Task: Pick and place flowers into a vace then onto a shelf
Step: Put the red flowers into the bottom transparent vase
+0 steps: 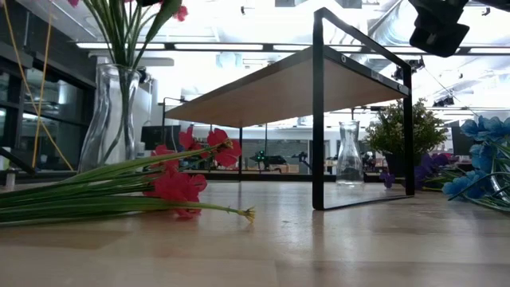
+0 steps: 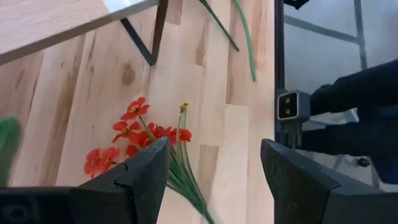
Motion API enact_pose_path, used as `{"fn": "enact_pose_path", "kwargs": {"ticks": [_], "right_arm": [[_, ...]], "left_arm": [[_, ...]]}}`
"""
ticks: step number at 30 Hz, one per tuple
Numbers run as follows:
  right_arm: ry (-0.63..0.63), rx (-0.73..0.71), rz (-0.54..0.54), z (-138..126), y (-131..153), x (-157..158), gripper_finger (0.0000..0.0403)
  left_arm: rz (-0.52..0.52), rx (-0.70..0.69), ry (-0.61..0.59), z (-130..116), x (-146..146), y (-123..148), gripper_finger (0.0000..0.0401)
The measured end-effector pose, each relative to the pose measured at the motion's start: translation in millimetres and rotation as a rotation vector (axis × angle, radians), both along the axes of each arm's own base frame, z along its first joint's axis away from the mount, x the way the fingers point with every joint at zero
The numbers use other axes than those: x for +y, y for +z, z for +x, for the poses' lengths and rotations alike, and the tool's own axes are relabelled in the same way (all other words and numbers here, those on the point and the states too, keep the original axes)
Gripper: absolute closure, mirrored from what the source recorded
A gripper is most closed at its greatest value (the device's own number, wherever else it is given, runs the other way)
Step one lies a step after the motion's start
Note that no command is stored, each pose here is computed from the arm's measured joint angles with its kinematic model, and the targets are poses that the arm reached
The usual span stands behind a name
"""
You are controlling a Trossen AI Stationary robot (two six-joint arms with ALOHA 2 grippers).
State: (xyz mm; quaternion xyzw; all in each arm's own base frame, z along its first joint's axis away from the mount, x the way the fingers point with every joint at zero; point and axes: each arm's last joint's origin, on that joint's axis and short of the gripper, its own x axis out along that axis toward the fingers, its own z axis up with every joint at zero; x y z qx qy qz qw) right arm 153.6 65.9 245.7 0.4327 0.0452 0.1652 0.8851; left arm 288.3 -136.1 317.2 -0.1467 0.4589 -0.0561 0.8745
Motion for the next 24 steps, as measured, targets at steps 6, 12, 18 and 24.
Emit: {"fn": "enact_pose_path", "kwargs": {"ticks": [6, 12, 18, 24], "right_arm": [[-0.016, 0.000, 0.001, 0, 0, 0, 0.0059], [-0.022, 0.000, 0.001, 0, 0, -1, 0.0059], [-0.024, 0.001, 0.001, 0, 0, -1, 0.0059], [-0.026, 0.000, 0.002, 0, 0, -1, 0.0059]], "left_arm": [[0.041, -0.010, -0.022, -4, -3, 3, 0.0119], [0.124, -0.057, -0.035, -4, -2, 14, 0.0119], [0.156, -0.070, -0.033, -4, -1, 17, 0.0119], [0.131, -0.057, -0.025, -6, -4, 16, 0.0119]]}}
